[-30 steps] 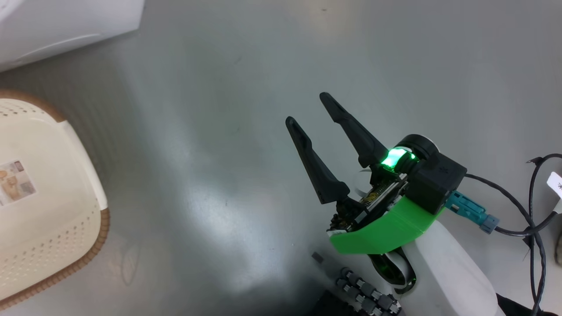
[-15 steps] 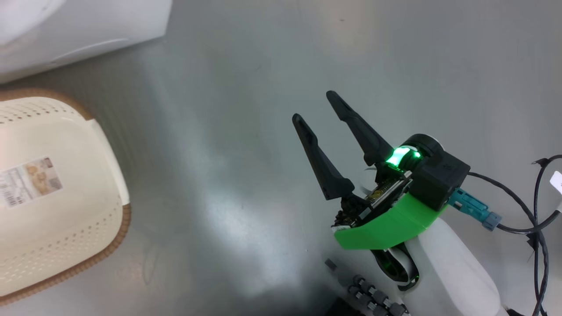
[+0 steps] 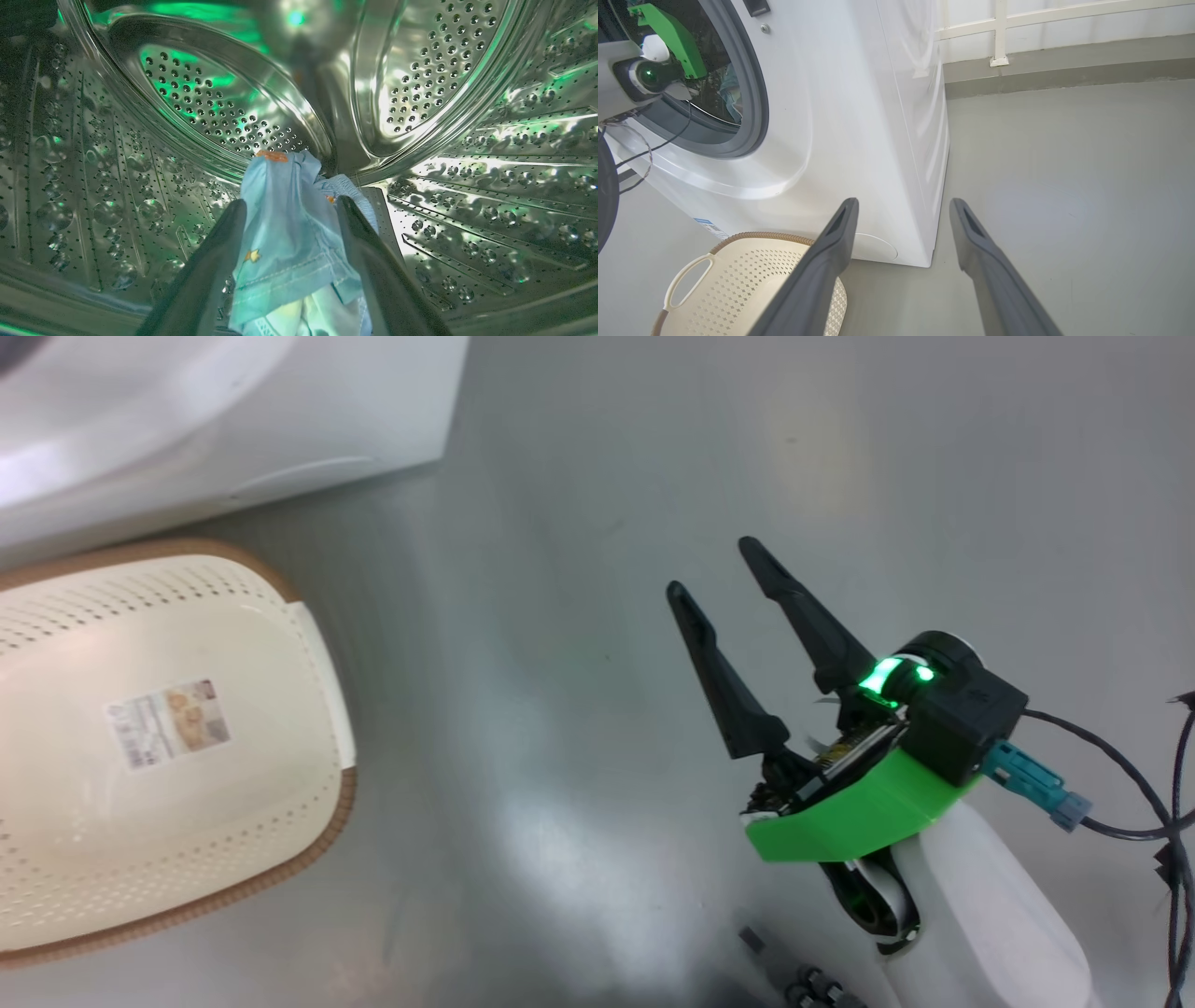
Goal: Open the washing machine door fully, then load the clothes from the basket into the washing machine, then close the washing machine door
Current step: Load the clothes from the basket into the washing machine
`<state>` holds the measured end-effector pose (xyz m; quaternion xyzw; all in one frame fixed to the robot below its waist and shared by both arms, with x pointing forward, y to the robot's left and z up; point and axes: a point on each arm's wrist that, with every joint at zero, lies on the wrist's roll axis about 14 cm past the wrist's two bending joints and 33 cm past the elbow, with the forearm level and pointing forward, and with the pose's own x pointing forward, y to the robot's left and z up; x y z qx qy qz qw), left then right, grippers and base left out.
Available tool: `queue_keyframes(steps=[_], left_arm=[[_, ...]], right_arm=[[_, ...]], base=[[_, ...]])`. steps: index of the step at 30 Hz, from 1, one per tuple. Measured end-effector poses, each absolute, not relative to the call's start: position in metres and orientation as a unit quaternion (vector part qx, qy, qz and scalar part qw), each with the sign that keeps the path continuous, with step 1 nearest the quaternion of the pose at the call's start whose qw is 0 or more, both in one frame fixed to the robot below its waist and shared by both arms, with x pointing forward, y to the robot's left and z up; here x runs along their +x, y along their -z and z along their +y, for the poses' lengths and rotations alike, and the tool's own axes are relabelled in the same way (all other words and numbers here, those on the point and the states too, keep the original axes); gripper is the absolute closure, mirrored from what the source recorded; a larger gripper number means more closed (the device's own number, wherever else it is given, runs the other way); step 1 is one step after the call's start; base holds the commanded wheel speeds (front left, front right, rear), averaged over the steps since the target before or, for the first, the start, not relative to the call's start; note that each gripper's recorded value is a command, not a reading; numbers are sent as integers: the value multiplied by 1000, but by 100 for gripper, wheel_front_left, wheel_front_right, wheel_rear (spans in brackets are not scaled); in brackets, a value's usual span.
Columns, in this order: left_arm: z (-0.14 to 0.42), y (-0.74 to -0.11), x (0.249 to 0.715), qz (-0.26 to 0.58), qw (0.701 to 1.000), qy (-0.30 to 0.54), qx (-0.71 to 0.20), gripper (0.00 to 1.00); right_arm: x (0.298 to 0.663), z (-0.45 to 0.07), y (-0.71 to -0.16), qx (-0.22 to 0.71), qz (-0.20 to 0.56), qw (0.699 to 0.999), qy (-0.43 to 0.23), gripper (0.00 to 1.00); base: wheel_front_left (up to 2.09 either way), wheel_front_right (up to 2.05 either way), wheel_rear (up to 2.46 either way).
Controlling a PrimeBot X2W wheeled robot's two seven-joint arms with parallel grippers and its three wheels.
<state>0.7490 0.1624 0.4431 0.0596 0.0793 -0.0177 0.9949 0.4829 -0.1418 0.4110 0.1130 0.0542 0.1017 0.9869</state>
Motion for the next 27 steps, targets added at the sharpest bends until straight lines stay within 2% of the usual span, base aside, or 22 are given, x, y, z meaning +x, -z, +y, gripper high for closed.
queue_keyframes(steps=[12,27], left_arm=[[166,-442,662,59,998,27,27,0],[164,-449,516,46,999,-1,-1,0]], right_arm=[[474,-143,-437,100,27,989,-106,0],[458,-151,-468,88,-5,991,-99,0]], base=[[0,0,0],[0,0,0]])
